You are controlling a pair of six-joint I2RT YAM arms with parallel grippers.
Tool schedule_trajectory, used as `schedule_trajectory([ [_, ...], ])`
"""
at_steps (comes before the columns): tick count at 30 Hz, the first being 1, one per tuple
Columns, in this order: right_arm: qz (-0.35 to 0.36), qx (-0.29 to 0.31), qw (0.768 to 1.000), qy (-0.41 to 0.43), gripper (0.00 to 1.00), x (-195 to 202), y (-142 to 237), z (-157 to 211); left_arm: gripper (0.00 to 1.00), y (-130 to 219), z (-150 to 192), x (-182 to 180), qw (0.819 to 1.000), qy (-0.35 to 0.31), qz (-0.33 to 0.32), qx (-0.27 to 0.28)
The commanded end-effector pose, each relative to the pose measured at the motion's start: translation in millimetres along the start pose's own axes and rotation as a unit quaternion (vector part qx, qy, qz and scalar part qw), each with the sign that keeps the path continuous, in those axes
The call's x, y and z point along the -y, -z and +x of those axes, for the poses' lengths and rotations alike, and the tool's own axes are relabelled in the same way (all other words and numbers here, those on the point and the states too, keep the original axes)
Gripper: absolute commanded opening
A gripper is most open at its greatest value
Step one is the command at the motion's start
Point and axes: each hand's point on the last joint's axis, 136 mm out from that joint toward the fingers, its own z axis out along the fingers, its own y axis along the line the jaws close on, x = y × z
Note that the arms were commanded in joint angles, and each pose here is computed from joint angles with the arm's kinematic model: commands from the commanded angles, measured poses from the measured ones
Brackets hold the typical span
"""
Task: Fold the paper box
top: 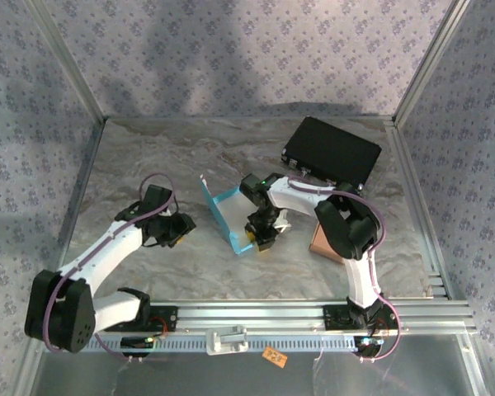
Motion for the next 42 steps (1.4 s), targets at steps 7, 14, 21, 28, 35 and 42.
schedule_trajectory([
  [7,-0.129,0.114,0.972,0.158,0.66,-18.1,123.3,-6.9,0.44,-7.9,-13.5,47.3,0.998,-0.005,0.065,0.001],
  [14,-0.273,0.164,0.726,0.609,0.66,-69.5,211.6,92.7,0.44,-6.1,-12.5,62.5,0.996,-0.022,0.081,0.008],
  [21,-0.199,0.099,0.660,0.718,0.59,-52.1,186.1,137.6,0.44,-12.3,-11.3,62.2,0.996,-0.013,0.083,0.002],
  [28,-0.131,0.088,0.672,0.723,0.47,-62.2,149.4,135.3,0.44,-11.5,-13.3,63.6,0.997,-0.014,0.080,0.006],
  [35,-0.125,0.084,0.699,0.699,0.31,-78.1,132.7,134.3,0.45,3.6,-15.1,62.8,0.997,-0.029,0.071,0.019],
  [42,-0.178,0.120,0.743,0.634,0.00,-105.2,142.8,136.1,0.50,69.9,-23.5,63.7,0.991,-0.057,0.074,0.098],
])
